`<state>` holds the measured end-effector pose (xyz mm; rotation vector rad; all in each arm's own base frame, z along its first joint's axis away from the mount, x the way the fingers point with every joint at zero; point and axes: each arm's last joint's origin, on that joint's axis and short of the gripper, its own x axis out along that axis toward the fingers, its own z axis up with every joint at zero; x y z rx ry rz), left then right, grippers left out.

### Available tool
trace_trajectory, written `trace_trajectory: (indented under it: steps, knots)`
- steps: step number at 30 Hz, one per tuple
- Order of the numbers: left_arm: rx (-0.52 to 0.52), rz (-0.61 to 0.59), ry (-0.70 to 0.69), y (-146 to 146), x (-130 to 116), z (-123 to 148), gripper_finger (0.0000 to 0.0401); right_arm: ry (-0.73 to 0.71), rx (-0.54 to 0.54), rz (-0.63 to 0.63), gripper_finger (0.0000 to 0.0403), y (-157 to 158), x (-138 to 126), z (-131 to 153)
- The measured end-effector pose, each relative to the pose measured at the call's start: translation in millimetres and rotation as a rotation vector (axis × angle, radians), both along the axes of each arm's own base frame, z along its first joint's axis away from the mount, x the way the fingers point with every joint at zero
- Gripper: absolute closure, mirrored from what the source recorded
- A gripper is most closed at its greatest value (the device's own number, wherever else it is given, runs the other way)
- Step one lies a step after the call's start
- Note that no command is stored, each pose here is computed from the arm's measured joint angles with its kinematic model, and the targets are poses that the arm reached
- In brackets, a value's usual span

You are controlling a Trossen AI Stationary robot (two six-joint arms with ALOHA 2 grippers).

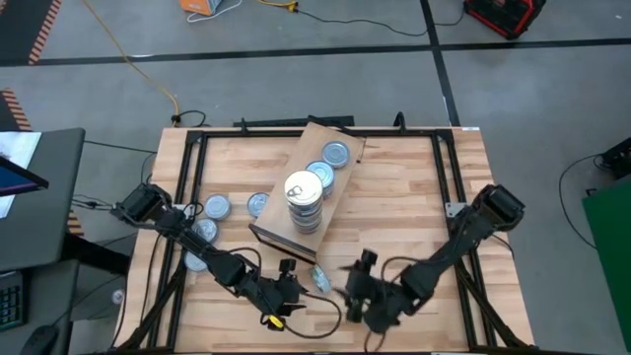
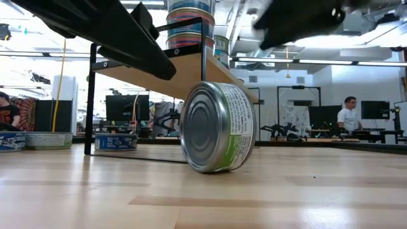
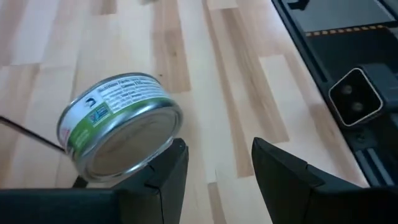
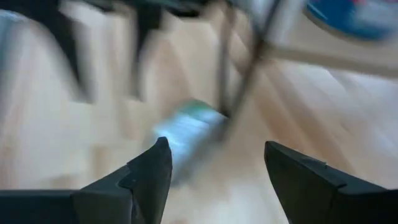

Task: Stack canned seafood by type on shelf
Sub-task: Stack the green white tuna can on top of the green white tuna can on the shelf

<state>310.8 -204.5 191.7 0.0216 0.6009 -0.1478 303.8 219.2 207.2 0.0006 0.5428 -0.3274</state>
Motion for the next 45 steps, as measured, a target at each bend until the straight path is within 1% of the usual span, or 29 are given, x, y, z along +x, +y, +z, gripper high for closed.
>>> trace_trajectory:
  steps: [4,6,9,12,14,17,21,29,40,45]
  knots:
    - [0.048,0.070,-0.035,-8,-7,0,0.0230,-0.083,-0.028,0.037,0.0121,17,6,-9]
    - [0.080,0.088,-0.039,-12,-11,0,0.0230,-0.091,-0.032,0.036,0.0121,23,10,-14]
    - [0.113,0.115,-0.002,-15,-15,2,0.0230,-0.089,-0.051,0.015,0.0121,29,19,-19]
    - [0.117,0.159,0.048,-15,-18,5,0.0230,-0.079,-0.107,-0.024,0.0121,34,26,-21]
    - [0.121,0.179,0.083,-15,-19,6,0.0230,-0.066,-0.125,-0.052,0.0121,36,29,-19]
    - [0.123,0.189,0.108,-17,-22,9,0.0230,-0.060,-0.098,-0.088,0.0121,38,34,-16]
    - [0.132,0.193,0.094,-20,-22,12,0.0230,-0.043,-0.085,-0.116,0.0121,42,41,-24]
    - [0.155,0.190,0.115,-21,-24,16,0.0230,0.003,-0.045,-0.217,0.0121,34,35,-33]
    - [0.150,0.205,0.129,-20,-25,15,0.0230,0.002,-0.008,-0.216,0.0121,33,39,-33]
    - [0.152,0.208,0.136,-20,-25,15,0.0230,0.015,-0.014,-0.222,0.0121,33,44,-46]
